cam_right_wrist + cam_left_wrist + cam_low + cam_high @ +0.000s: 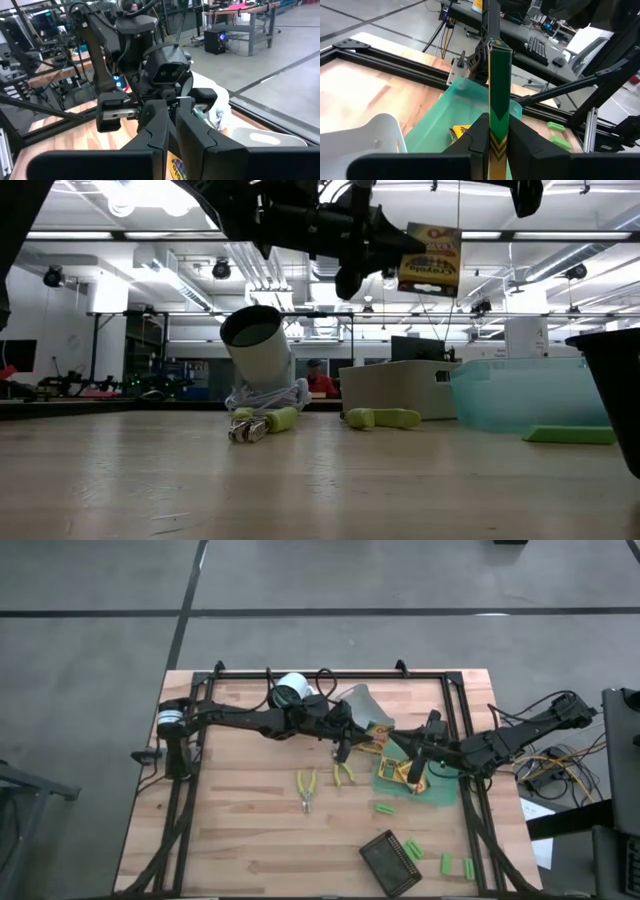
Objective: Pick & Place School Supplies
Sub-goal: Put the yellow crayon box into the green bin
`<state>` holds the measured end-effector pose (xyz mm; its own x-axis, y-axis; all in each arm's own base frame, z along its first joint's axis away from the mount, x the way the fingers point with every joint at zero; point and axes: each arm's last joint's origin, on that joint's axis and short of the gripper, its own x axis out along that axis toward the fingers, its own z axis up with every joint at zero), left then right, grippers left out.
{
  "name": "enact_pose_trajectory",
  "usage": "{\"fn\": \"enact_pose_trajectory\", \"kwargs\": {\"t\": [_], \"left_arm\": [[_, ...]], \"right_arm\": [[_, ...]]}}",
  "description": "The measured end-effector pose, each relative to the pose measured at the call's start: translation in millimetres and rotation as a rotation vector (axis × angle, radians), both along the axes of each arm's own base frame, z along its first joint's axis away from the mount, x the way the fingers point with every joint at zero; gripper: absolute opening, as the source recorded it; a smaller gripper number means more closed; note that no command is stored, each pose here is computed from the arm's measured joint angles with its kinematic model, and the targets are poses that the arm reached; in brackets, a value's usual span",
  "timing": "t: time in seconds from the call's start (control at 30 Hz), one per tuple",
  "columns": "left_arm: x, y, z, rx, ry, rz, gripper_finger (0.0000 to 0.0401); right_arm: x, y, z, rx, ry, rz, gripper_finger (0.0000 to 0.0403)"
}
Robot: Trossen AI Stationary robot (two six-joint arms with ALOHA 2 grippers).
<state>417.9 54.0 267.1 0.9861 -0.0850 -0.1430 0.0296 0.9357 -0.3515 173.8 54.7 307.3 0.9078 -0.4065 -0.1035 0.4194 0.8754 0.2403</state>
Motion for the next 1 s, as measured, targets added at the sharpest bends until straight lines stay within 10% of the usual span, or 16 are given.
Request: {"fn": "enact_pose_trajectory", "kwargs": {"t": [1.0], "left_arm": [[-0.1,0.1,-0.2,0.002,0.003,0.0,0.0044]], "right_arm": [[0.4,0.1,0.0,-0.025,0.008,0.001,0.0283]]}}
